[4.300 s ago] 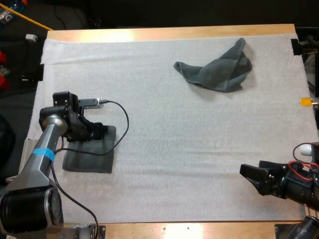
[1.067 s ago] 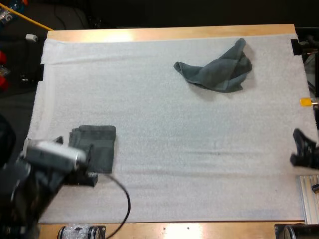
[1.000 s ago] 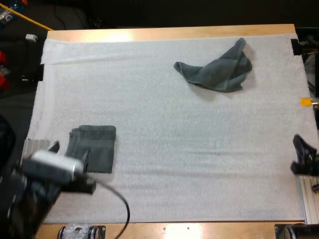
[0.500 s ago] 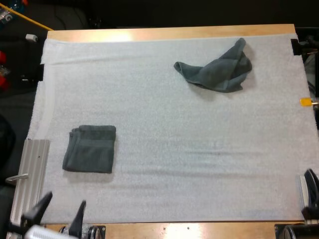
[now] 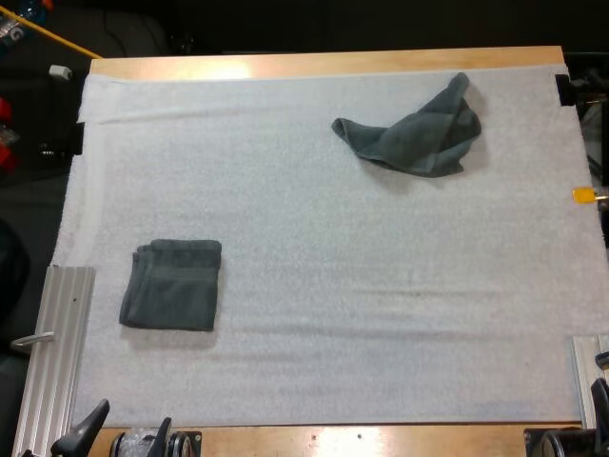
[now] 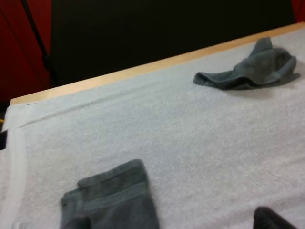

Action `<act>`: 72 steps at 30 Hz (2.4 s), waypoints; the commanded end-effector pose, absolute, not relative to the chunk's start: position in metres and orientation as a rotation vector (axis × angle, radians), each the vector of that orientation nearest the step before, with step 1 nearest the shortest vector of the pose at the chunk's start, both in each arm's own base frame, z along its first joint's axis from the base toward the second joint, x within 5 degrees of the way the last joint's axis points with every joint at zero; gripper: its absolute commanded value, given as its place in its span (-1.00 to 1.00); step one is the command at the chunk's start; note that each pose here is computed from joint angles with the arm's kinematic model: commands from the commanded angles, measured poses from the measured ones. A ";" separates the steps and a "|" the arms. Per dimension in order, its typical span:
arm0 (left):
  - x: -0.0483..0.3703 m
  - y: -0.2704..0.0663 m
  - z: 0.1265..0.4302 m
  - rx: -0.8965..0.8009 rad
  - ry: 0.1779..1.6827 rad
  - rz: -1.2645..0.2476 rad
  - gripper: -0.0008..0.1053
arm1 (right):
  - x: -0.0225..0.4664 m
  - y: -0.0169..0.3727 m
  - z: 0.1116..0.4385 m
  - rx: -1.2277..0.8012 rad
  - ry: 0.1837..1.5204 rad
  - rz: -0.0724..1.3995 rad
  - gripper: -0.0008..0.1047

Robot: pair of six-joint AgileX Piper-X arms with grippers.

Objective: Pick towel from pile, fold and stack

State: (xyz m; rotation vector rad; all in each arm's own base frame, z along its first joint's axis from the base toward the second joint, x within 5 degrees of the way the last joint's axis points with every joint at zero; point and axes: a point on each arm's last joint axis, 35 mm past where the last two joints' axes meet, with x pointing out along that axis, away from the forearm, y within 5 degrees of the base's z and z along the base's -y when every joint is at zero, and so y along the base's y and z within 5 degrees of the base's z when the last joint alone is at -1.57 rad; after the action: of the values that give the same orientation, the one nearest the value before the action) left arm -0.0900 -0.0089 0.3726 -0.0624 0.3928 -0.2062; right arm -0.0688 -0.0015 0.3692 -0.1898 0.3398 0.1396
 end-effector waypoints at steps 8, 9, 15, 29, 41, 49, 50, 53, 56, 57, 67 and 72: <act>-0.087 -0.009 0.373 -0.074 0.428 -0.207 0.22 | -0.066 -0.001 0.371 -0.224 0.357 0.149 0.23; -0.087 -0.009 0.373 -0.074 0.423 -0.207 0.22 | -0.066 -0.001 0.371 -0.224 0.357 0.149 0.23; -0.071 -0.009 0.372 -0.069 0.381 -0.208 0.22 | -0.054 -0.001 0.369 -0.225 0.319 0.145 0.23; -0.001 -0.008 0.334 -0.063 0.330 -0.210 0.22 | 0.001 0.002 0.345 -0.226 0.225 0.135 0.23; 0.026 -0.008 0.292 -0.077 0.432 -0.207 0.22 | 0.029 0.004 0.295 -0.224 0.378 0.151 0.23; 0.026 -0.008 0.292 -0.076 0.432 -0.207 0.22 | 0.034 0.004 0.289 -0.217 0.377 0.150 0.23; 0.026 -0.008 0.292 -0.076 0.432 -0.207 0.22 | 0.034 0.004 0.289 -0.217 0.377 0.150 0.23; 0.026 -0.008 0.292 -0.076 0.432 -0.207 0.22 | 0.034 0.004 0.289 -0.217 0.377 0.150 0.23; 0.026 -0.008 0.292 -0.076 0.432 -0.207 0.22 | 0.034 0.004 0.289 -0.217 0.377 0.150 0.23; 0.026 -0.008 0.292 -0.076 0.432 -0.207 0.22 | 0.034 0.004 0.289 -0.217 0.377 0.150 0.23; 0.026 -0.008 0.292 -0.076 0.432 -0.207 0.22 | 0.034 0.004 0.289 -0.216 0.377 0.147 0.23; 0.026 -0.008 0.292 -0.076 0.432 -0.207 0.22 | 0.034 0.002 0.289 -0.207 0.382 0.099 0.23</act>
State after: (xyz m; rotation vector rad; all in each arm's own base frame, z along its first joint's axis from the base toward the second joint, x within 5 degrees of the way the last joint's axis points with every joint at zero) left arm 0.0239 -0.0076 0.2892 -0.0684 0.4392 -0.2070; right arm 0.0324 0.0020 0.2871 -0.2018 0.3831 0.0967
